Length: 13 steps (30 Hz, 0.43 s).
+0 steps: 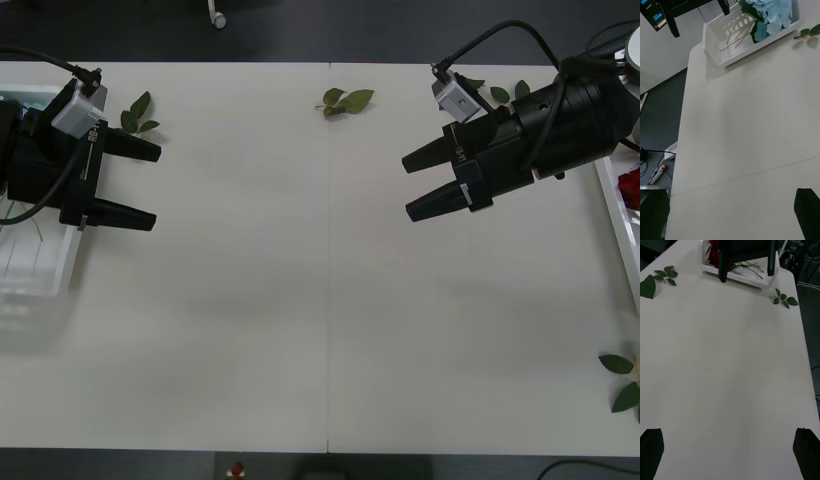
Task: Put the red flowers into the right box and the blue flowers into the left box
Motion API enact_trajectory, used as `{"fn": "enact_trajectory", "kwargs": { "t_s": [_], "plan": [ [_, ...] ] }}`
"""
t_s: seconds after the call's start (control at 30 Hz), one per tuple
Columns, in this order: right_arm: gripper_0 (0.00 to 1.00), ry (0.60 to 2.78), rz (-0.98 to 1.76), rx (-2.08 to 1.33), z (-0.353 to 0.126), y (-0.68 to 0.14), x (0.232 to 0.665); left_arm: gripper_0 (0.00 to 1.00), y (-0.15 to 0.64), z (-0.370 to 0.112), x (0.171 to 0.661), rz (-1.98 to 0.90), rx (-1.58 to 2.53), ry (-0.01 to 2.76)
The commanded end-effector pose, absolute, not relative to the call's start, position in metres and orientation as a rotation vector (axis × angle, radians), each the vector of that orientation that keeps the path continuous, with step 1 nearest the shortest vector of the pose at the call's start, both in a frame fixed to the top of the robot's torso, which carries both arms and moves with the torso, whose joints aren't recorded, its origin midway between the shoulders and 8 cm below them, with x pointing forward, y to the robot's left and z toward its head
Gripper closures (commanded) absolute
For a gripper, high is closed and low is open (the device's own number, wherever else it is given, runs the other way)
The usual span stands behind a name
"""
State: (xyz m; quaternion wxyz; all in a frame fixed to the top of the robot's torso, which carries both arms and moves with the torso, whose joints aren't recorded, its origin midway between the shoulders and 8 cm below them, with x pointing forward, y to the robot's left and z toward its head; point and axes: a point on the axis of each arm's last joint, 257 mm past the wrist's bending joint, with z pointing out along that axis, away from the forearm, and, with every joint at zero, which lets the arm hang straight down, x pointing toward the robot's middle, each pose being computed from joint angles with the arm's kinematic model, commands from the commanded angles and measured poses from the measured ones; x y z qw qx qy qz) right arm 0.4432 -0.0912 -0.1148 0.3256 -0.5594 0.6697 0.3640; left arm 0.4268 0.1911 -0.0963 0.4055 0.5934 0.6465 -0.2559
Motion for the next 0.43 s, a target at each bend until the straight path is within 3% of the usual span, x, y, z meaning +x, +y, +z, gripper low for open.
{"fn": "enact_trajectory", "kwargs": {
  "t_s": [0.03, 0.43],
  "plan": [
    [0.04, 1.701, 0.903, -1.486, -0.0900, -0.0928, 0.4509, 0.00, 0.1954, -0.0728, 0.4352, -0.560, 1.506, 1.613],
    [0.04, 1.701, 0.903, -1.486, -0.0900, -0.0928, 0.4509, 0.00, 0.1954, -0.0728, 0.4352, -0.560, 1.506, 1.613]
  ]
}}
